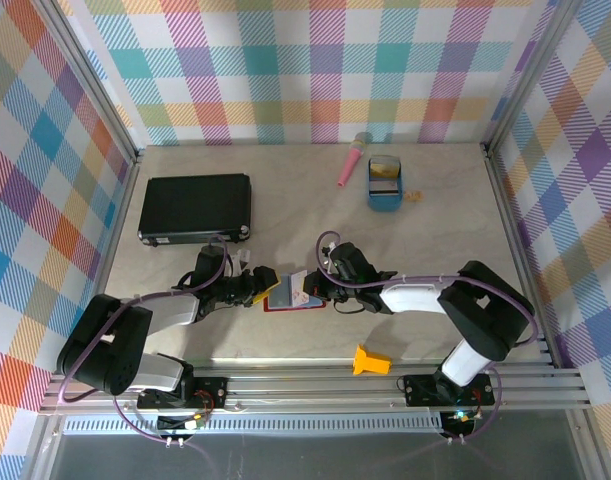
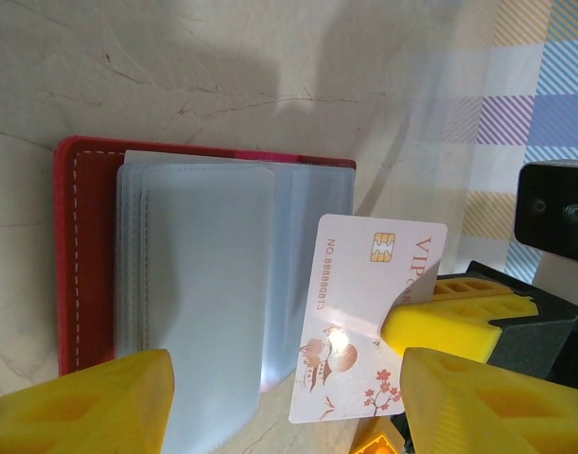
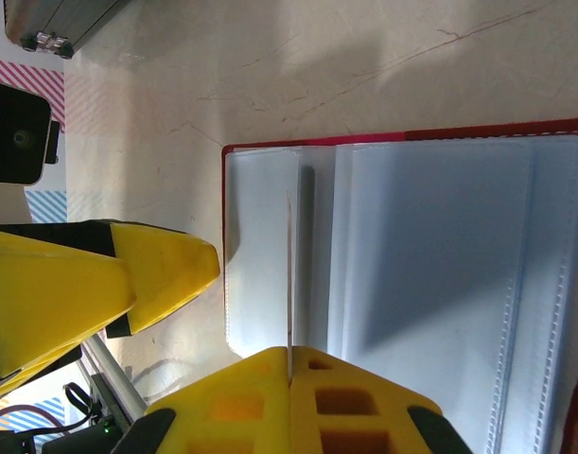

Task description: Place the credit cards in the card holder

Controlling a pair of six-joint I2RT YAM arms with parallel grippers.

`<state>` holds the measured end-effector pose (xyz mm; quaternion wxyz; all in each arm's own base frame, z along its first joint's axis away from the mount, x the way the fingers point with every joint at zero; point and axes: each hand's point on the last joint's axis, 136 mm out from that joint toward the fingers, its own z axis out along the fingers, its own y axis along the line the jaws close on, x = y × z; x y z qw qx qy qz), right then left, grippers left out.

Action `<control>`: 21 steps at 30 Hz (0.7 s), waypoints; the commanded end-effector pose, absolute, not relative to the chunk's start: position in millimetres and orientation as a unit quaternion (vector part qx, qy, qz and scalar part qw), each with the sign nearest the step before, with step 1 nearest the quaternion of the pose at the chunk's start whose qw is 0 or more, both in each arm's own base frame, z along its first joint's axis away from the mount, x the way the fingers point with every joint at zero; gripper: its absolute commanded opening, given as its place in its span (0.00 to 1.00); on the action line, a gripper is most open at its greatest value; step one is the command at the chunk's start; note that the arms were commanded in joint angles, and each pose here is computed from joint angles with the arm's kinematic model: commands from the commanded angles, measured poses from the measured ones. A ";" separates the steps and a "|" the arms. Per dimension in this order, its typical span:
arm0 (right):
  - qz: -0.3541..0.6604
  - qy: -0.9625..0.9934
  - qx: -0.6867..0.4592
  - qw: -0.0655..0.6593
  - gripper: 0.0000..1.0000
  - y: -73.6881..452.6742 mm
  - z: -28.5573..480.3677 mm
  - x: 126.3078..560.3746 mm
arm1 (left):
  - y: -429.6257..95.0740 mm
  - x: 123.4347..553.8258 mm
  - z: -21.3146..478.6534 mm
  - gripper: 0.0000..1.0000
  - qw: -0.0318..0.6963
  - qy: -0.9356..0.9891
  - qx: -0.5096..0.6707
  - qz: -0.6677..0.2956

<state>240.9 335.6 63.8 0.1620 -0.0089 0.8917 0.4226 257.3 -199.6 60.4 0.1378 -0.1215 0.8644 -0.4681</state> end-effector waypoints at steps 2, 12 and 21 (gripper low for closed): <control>0.429 0.889 -0.014 0.161 0.00 337.5 56.1 243.4 | -201.5 257.2 59.8 0.64 0.140 0.864 -0.110 -0.472; 0.438 0.886 -0.006 0.156 0.00 340.4 52.9 246.8 | -201.4 255.8 51.1 0.64 0.131 0.867 -0.113 -0.467; 0.439 0.886 -0.001 0.148 0.00 341.7 47.5 246.7 | -200.5 255.1 48.3 0.64 0.130 0.868 -0.115 -0.465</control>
